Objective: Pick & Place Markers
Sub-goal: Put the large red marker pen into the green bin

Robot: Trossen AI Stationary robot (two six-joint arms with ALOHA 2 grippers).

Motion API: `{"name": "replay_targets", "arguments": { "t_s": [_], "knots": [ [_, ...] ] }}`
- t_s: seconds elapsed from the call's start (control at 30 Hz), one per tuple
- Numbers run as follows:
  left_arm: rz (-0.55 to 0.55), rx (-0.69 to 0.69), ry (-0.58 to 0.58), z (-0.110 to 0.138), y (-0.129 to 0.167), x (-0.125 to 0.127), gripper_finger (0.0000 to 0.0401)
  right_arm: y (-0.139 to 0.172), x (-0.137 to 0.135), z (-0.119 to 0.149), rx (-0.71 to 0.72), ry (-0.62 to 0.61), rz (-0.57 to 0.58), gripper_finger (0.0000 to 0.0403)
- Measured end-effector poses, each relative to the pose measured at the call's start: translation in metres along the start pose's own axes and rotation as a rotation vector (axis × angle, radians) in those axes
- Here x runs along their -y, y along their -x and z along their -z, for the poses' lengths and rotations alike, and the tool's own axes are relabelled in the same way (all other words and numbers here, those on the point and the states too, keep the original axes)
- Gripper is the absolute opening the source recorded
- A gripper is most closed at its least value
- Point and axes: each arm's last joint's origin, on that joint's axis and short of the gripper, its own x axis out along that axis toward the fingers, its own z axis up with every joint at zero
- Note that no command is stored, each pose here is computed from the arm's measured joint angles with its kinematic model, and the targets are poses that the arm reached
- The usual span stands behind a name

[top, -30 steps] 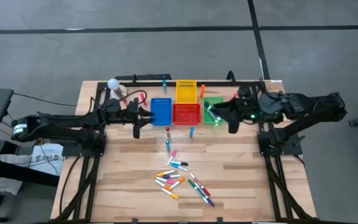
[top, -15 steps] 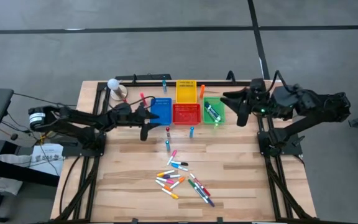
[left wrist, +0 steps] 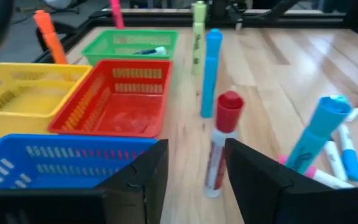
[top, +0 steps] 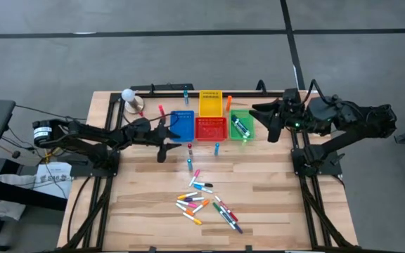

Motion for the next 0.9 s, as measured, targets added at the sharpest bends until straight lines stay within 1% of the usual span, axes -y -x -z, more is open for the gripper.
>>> {"name": "replay_targets", "arguments": {
  "t_s": [0.17, 0.3, 0.6, 0.9],
  "knots": [
    [0.034, 0.005, -0.010, -0.001, -0.001, 0.006, 0.0154, 0.000, 0.000, 0.000, -0.001, -0.003, -0.001, 0.0133],
    [0.010, 0.002, -0.029, -0.001, -0.002, 0.007, 0.0153, 0.000, 0.000, 0.000, -0.001, -0.003, 0.000, 0.0134],
    [0.024, 0.011, -0.050, -0.002, -0.002, 0.009, 0.0155, 0.000, 0.000, 0.000, -0.001, -0.005, 0.000, 0.0135],
    [0.042, 0.013, -0.056, -0.003, -0.002, 0.013, 0.0197, 0.000, 0.000, 0.000, -0.001, -0.006, 0.000, 0.0134]
  ]
}}
